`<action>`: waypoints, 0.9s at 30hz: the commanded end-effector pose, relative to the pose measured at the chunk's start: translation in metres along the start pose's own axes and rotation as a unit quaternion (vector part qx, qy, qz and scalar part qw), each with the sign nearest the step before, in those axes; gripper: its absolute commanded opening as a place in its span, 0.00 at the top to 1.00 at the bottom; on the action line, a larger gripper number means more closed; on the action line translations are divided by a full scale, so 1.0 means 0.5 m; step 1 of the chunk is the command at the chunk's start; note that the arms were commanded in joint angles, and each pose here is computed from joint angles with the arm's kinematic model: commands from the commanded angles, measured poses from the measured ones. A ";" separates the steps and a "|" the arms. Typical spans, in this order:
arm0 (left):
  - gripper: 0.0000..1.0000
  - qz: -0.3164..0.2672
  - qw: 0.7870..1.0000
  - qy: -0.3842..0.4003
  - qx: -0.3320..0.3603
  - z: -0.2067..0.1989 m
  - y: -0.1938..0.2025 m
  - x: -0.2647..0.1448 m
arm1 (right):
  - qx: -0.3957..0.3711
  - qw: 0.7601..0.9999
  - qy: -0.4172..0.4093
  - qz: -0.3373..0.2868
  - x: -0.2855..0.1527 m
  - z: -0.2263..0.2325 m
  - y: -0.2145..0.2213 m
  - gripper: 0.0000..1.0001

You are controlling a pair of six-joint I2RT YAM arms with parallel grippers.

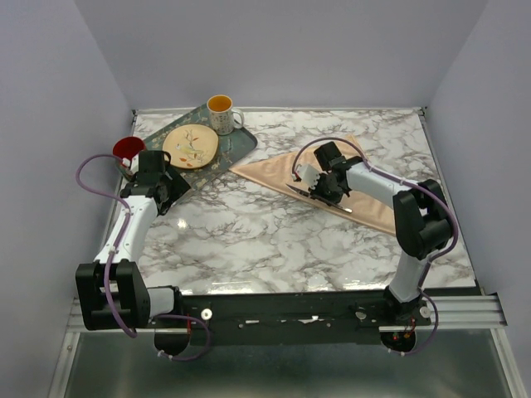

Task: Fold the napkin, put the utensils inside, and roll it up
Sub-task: Place the utensil onto the napkin

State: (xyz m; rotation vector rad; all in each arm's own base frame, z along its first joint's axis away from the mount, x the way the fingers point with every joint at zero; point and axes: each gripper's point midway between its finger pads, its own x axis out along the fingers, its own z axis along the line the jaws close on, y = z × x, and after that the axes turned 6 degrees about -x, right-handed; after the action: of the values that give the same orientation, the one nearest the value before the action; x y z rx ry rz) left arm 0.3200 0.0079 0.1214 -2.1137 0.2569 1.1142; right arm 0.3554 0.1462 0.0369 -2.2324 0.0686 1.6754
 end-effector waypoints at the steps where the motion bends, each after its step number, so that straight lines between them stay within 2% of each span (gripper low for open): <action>1: 0.12 -0.010 1.000 0.012 0.005 -0.018 -0.019 -0.005 | -0.001 1.000 0.003 -0.028 -0.013 0.001 -0.022 0.99; 16: 0.12 -0.009 1.000 0.010 0.010 -0.016 -0.017 -0.002 | -0.012 0.999 0.000 -0.044 -0.020 0.023 -0.014 0.99; 27: 0.12 -0.012 1.000 0.005 0.013 -0.011 -0.018 -0.004 | -0.018 1.000 -0.007 -0.023 0.010 0.026 0.001 0.99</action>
State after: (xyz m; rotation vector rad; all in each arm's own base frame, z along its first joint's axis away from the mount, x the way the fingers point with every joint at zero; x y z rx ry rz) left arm 0.3202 0.0083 0.1195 -2.0993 0.2667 1.1167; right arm 0.3406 0.1454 0.0344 -2.2195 0.0145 1.6727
